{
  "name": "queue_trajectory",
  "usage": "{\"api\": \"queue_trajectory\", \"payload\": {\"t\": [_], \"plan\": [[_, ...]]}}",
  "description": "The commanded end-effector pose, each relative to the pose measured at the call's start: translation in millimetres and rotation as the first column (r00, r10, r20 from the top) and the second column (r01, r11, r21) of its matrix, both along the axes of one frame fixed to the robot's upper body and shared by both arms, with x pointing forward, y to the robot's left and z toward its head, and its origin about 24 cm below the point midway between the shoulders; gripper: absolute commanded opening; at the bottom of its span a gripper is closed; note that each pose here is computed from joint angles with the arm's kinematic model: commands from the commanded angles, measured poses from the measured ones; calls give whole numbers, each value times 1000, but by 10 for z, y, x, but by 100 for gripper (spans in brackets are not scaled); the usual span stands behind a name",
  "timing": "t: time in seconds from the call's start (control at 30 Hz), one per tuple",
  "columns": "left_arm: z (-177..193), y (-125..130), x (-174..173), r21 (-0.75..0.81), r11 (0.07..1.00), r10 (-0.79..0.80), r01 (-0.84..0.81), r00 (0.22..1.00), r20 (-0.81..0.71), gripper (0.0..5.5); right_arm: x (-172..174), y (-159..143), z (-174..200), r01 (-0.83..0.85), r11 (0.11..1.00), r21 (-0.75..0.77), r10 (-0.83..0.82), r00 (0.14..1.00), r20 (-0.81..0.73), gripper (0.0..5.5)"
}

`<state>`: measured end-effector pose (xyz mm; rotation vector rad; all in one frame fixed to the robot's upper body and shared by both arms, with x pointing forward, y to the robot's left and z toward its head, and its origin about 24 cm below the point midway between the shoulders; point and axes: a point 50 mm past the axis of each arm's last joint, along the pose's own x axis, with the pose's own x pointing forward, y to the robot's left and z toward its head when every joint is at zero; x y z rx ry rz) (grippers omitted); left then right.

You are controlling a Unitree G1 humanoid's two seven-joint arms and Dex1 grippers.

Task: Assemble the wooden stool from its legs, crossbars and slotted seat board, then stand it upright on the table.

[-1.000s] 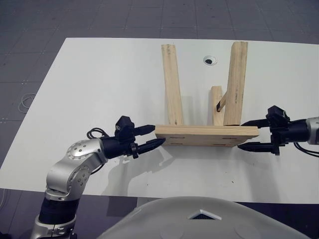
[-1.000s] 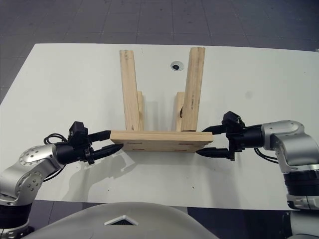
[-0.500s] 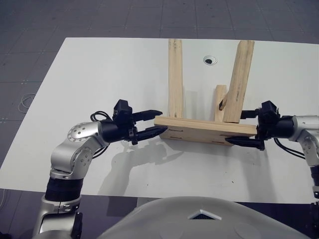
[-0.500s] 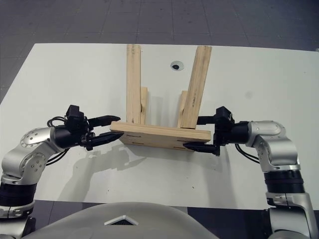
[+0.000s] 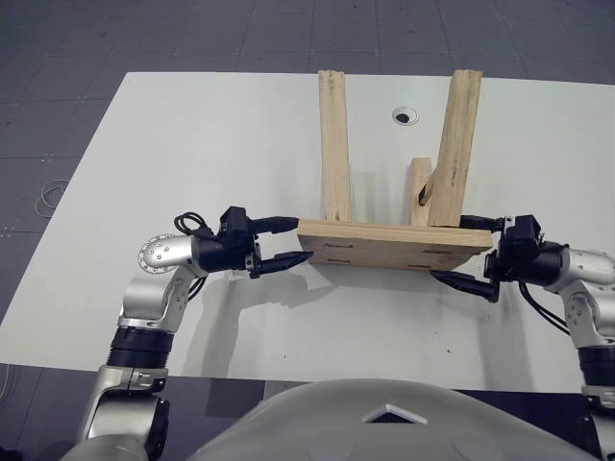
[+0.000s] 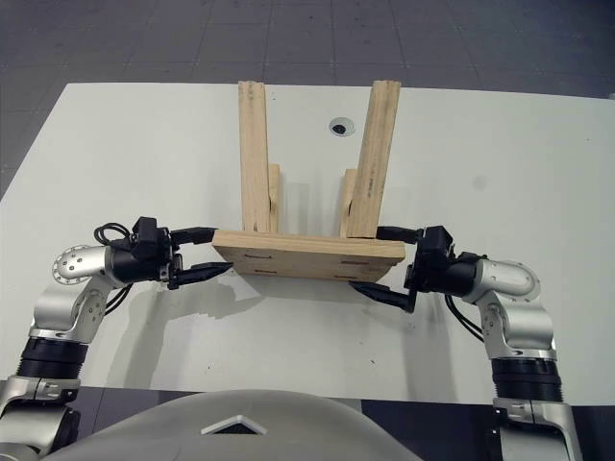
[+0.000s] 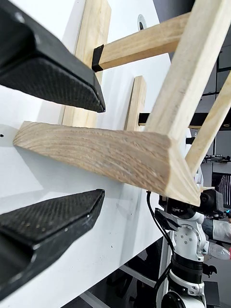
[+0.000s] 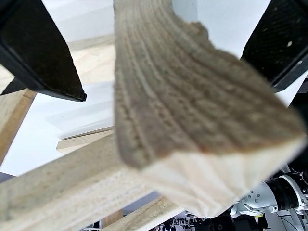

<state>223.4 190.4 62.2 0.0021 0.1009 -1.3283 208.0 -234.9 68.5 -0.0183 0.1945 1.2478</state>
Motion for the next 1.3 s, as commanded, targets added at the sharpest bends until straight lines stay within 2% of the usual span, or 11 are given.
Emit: {"api": "queue_trajectory", "payload": {"t": [0.03, 0.43, 0.73, 1.07, 1.27, 1.3], "plan": [[30, -26, 70, -6, 999, -40, 40, 998, 46, 296, 31, -28, 103, -22, 1000, -1, 22, 999, 23, 498], [68, -87, 140, -3, 994, -113, 114, 993, 44, 296, 132, -66, 81, -138, 989, -47, 138, 990, -3, 277], [-8, -62, 173, 92, 980, -180, 179, 984, 9, 296, 157, -31, 28, -191, 979, -73, 190, 982, -24, 271], [107, -122, 252, 47, 987, -157, 155, 987, 33, 296, 255, -25, 4, -190, 978, -82, 189, 982, -21, 271], [75, -107, 212, 75, 984, -162, 160, 987, 15, 296, 302, -42, 18, -192, 978, -86, 191, 981, -21, 173], [69, -107, 213, 78, 984, -161, 160, 987, 14, 282, 304, -47, 15, -191, 978, -86, 190, 982, -22, 167]]}}
